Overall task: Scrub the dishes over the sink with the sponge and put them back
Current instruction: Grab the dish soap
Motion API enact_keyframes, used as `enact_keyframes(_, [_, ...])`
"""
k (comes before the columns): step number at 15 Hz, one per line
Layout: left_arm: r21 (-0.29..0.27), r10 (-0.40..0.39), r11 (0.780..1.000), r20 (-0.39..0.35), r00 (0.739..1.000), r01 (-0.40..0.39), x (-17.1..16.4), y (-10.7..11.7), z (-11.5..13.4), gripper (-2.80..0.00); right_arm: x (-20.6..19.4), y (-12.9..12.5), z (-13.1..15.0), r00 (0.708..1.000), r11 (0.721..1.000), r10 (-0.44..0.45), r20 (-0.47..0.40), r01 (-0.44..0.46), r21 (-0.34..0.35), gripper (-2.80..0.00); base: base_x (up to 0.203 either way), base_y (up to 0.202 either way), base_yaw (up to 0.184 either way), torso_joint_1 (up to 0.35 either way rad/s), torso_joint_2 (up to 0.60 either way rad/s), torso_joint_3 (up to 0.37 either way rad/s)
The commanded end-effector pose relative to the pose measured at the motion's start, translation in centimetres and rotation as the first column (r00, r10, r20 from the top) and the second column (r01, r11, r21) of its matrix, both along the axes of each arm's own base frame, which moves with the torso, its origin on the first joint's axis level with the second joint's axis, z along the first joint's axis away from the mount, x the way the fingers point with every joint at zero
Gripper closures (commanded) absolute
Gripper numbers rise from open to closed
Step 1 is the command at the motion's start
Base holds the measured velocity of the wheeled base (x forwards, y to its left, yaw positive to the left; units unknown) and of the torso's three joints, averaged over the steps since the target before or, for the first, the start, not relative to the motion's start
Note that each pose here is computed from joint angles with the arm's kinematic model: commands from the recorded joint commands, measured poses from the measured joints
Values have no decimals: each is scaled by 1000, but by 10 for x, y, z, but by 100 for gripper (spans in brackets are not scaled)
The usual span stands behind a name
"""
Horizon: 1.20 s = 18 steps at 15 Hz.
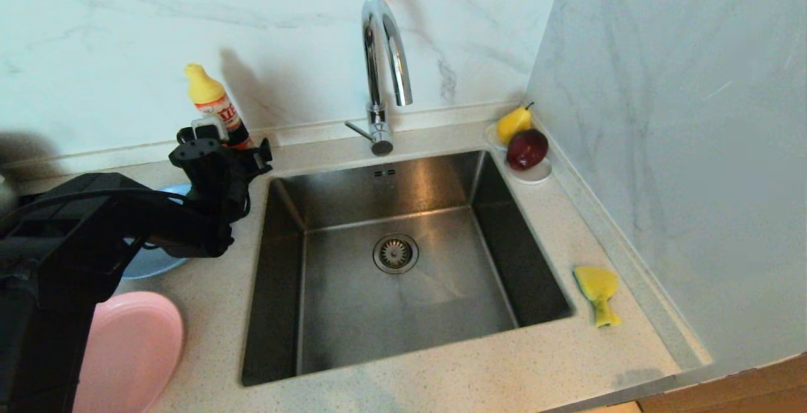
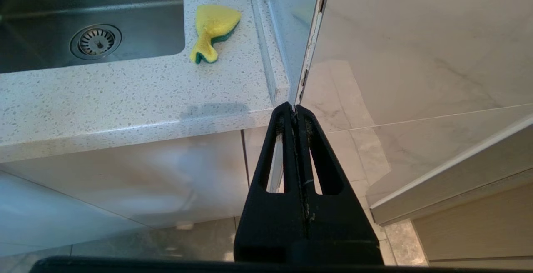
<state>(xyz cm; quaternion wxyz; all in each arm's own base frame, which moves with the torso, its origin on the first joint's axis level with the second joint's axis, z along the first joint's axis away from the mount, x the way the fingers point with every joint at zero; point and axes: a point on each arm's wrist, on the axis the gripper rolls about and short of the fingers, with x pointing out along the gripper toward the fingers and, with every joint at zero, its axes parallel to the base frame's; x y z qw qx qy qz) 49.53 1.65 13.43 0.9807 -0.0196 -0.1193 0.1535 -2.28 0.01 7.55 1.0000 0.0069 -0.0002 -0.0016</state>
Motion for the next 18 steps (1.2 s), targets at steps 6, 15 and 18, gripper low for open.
enact_keyframes(6, [-4,10,1000,8,1000,-10,14,-2,-3,0,0,0,0,1000,1000,0,0,0,0,0,0,0,0,0,0,0])
enact_keyframes(15, [-5,36,999,36,999,-36,32,-3,6,0,0,0,0,1000,1000,0,0,0,0,0,0,0,0,0,0,0])
enact_keyframes(18, [-8,41,999,44,998,-41,31,-3,10,0,0,0,0,1000,1000,0,0,0,0,0,0,0,0,0,0,0])
